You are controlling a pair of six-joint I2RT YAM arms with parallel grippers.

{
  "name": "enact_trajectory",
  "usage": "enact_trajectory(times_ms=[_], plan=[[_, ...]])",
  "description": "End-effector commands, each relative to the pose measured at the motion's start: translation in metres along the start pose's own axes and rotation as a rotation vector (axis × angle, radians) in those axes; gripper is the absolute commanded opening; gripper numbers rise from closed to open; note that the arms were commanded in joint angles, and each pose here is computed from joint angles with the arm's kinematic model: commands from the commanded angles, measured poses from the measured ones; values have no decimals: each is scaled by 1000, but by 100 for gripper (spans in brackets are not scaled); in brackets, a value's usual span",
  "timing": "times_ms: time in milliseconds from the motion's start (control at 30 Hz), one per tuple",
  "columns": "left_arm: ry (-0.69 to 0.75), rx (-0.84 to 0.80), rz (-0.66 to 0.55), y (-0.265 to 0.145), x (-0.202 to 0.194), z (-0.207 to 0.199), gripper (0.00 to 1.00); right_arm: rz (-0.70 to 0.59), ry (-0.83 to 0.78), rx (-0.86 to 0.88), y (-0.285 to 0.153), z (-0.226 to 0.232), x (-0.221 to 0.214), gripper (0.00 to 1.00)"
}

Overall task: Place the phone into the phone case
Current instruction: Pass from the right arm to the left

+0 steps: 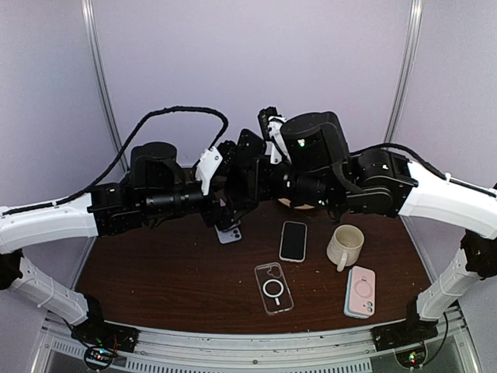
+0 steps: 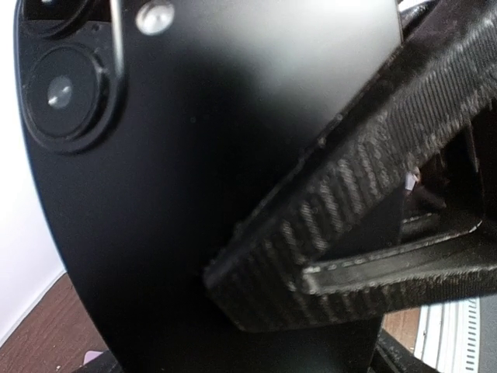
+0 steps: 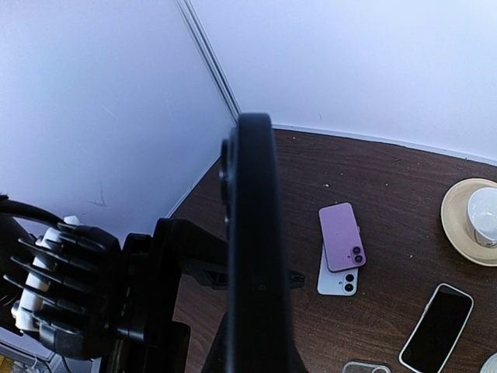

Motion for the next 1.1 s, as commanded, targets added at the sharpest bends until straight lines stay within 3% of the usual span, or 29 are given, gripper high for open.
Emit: enact_trajectory(times_ms=[0,133,267,600,633,767,833,967,1067], plan=[[-12,-59,-160,-14,39,-11,81,-34,31,-12,-2,-1,13,0],[-25,-61,-154,-11,41,-11,87,-30,32,-6,-1,0,12,0],[-34,-48,-158,-10,42,-9,85,-24,29,-9,0,0,11,0],[-48,-75,-154,-17,40,-13,35,-35,8,20,-5,2,14,0],[-48,-84,-158,-18,41,-15,30,-39,-3,36,-6,4,14,5],[-51,-126,-168,-26,46,-22,9,-66,-75,109,-17,9,16,44],[-44,-160,-183,-34,50,-28,1,-79,-120,157,-24,11,14,59],[-17,-261,-230,-54,61,-45,0,-65,-271,343,-43,28,-2,85],[12,-378,-253,-69,64,-64,0,-109,-401,524,-68,44,-12,98]])
Point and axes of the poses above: each gripper's point midway between its finger pads, its own y axis out along the fingers, its own z axis along the line the jaws close on, x = y × z, the point moved 1 cm from there along -y, back along the fingers, and after that the axes turned 10 degrees about -y, right-handed, at the moved point
